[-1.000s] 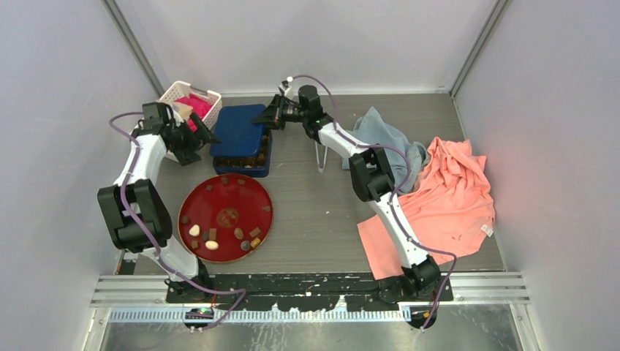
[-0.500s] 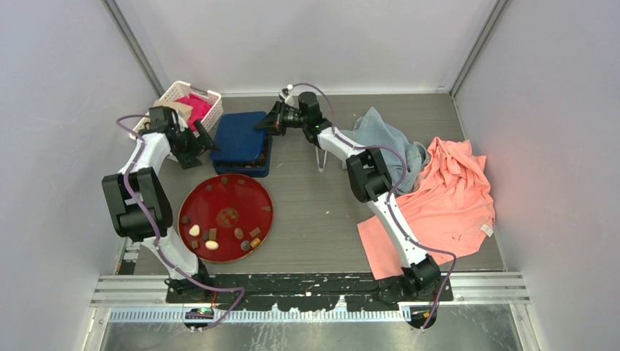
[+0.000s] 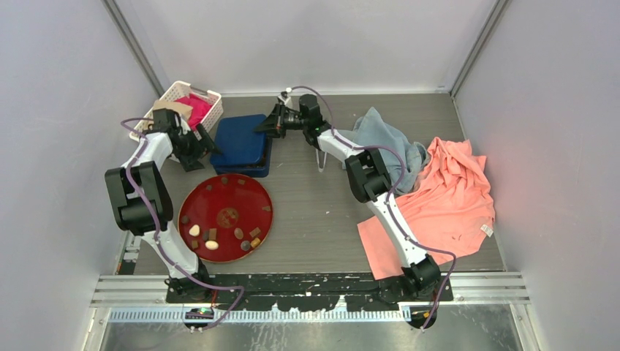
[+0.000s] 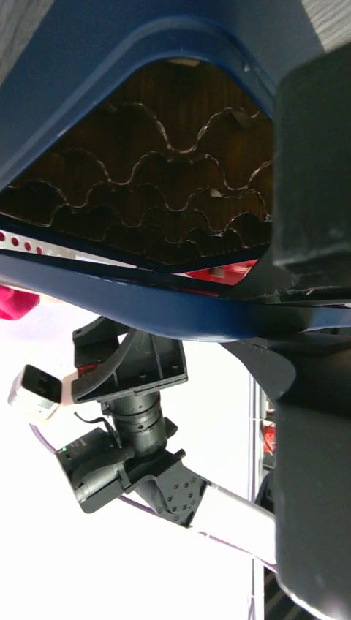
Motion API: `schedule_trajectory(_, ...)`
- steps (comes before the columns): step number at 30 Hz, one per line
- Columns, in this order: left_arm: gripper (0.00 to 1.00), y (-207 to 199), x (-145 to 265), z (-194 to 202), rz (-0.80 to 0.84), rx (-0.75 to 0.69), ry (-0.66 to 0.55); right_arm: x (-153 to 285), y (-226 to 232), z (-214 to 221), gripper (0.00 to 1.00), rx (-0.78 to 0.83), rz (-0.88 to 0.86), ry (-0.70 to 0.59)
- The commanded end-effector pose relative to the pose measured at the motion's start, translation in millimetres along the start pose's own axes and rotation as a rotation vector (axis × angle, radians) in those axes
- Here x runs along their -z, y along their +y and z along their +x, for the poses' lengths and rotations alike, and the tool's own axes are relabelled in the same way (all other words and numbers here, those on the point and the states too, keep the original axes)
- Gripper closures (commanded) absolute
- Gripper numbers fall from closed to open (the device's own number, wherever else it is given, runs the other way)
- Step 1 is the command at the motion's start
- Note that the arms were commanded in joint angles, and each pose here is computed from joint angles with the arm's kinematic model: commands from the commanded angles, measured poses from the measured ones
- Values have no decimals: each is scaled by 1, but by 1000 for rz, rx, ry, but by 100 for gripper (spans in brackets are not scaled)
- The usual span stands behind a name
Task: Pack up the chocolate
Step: Close the box lid on the packing box.
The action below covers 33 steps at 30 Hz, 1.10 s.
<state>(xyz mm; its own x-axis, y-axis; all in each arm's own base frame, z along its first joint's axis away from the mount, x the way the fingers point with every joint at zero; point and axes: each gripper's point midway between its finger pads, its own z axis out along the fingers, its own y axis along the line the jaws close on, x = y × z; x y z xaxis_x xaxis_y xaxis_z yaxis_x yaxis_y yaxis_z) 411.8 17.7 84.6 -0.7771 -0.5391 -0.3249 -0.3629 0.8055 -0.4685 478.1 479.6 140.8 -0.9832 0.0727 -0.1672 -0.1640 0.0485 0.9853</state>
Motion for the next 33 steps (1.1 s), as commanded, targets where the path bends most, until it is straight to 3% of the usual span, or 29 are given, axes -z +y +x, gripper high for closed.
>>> schedule_trajectory(1,18,-13,5,-23,50,-39,-60,10,31,2,99,56,-91,34)
schedule_trajectory(9,21,-12,1,-20,52,-32,-39,20,30,0,99,23,-104,25)
schedule_trajectory(13,24,-12,-4,-17,50,-30,-16,27,22,-8,93,15,-77,-18)
schedule_trajectory(15,25,-10,-7,-14,32,-34,1,28,20,-9,84,17,-57,-21)
schedule_trajectory(19,25,-8,-12,-8,2,-41,35,30,12,-8,54,32,11,-28)
schedule_trajectory(25,26,-13,-14,-7,11,-48,25,32,4,-6,47,50,81,-26)
schedule_trajectory(33,26,-16,-9,-7,20,-54,17,45,-22,2,24,63,284,2)
